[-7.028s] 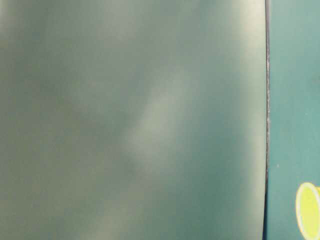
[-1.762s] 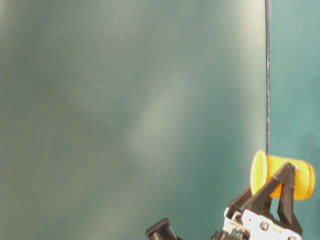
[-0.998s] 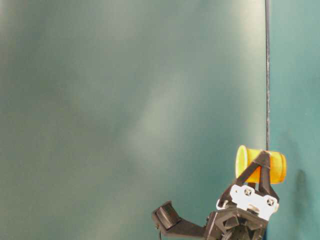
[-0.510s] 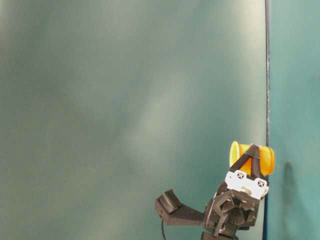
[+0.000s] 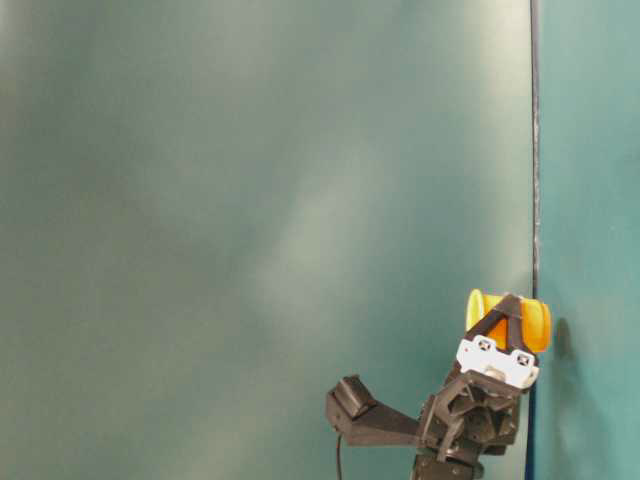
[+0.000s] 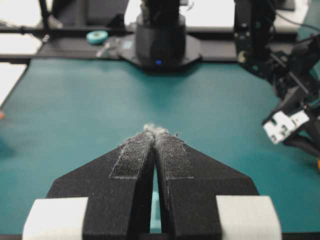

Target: Move the cup backward with left arm.

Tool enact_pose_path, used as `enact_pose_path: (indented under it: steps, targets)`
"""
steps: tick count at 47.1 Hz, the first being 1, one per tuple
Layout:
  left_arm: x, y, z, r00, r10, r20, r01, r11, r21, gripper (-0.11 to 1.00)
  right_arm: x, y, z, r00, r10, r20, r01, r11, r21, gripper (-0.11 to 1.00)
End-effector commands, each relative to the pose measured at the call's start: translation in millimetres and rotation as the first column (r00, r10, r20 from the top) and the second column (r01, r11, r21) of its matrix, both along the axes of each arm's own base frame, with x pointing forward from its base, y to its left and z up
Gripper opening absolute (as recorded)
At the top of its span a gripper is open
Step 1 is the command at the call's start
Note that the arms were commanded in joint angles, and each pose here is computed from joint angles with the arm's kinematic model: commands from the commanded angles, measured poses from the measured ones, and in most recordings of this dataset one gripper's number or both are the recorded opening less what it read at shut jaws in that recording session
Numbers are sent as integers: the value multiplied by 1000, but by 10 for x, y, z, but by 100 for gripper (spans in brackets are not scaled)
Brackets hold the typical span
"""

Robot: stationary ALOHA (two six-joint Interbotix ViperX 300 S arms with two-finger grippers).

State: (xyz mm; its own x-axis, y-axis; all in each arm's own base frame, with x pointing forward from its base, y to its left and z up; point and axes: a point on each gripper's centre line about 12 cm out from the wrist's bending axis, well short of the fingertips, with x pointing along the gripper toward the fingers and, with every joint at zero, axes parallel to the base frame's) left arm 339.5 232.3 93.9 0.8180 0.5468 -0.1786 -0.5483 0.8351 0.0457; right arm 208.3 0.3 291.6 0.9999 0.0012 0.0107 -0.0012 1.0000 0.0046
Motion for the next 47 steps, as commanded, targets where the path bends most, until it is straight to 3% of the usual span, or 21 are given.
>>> enact_pose_path:
  steps: [1,47]
  targets:
    - [38,29,111,999,2,46,-4,1000,26,63,26,-3,120,1000,-2,29,2,1000,0,0]
    - [22,51,72,998,14,57,-16,1000,25,63,33,-16,104,1000,-8,23,8,1000,0,0]
